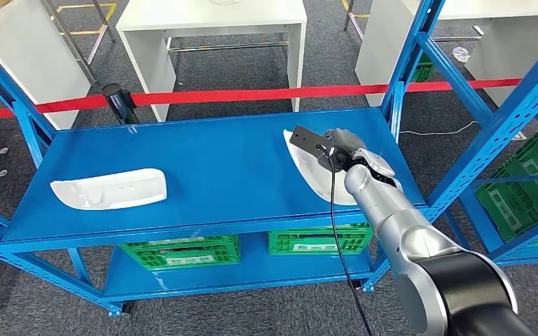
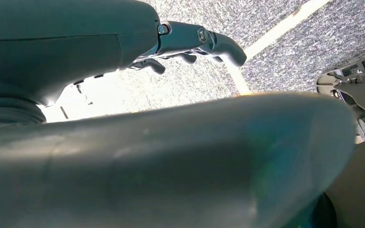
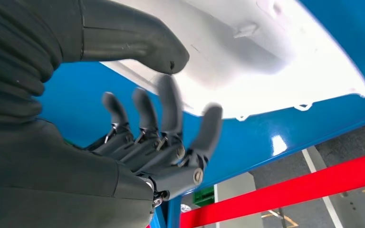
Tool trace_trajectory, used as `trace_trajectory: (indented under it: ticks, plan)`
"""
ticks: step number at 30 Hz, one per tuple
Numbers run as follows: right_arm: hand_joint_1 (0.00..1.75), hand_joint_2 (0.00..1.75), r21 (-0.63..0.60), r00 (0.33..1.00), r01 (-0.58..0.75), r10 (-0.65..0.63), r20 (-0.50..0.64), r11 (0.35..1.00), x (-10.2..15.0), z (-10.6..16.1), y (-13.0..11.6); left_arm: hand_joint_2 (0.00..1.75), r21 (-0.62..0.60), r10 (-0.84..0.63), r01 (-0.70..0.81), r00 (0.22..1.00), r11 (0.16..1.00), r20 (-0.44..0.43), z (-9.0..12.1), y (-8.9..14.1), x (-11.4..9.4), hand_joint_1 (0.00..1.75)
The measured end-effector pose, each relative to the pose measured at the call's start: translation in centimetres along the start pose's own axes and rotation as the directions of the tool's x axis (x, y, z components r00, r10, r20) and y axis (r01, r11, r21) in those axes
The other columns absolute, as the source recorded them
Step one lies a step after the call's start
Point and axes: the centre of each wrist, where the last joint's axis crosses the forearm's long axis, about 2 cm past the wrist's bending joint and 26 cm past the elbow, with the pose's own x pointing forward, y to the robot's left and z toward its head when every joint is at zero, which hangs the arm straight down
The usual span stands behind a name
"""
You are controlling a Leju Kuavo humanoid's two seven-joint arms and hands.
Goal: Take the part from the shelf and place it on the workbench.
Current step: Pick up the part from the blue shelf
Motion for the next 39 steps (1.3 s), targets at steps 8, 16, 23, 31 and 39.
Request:
trace_trajectory:
  ticks: [8, 16, 23, 31, 39]
  plan:
    - [0.0, 1.75, -0.001, 1.0, -0.011, 0.011, -0.014, 1.0, -0.2, 0.0, -0.1, 0.0, 0.002, -0.005, 0.005, 1.0, 1.0, -0.001, 0.0, 0.0, 0.0, 0.0]
    - [0.0, 1.75, 0.004, 0.999, -0.021, 0.021, -0.034, 1.0, -0.5, 0.1, -0.1, 0.0, 0.004, -0.011, 0.011, 1.0, 1.0, -0.005, 0.0, 0.1, 0.1, 0.0]
    - [0.0, 1.75, 0.014, 0.999, -0.04, 0.04, -0.033, 0.999, -0.5, 0.1, 0.0, 0.0, 0.011, -0.029, 0.029, 0.999, 1.0, -0.015, 0.1, 0.2, 0.4, 0.0]
    - [0.0, 1.75, 0.042, 0.992, -0.117, 0.118, -0.047, 0.992, 1.1, -0.2, 0.2, 0.0, 0.014, -0.034, 0.034, 0.999, 0.999, -0.007, 0.3, 0.3, 0.9, 0.0]
    - [0.0, 1.75, 0.044, 0.972, -0.234, 0.234, 0.0, 0.971, 4.8, -0.6, -0.3, 0.0, 0.002, -0.017, 0.017, 1.0, 1.0, 0.004, 0.1, -0.1, 0.8, 0.0]
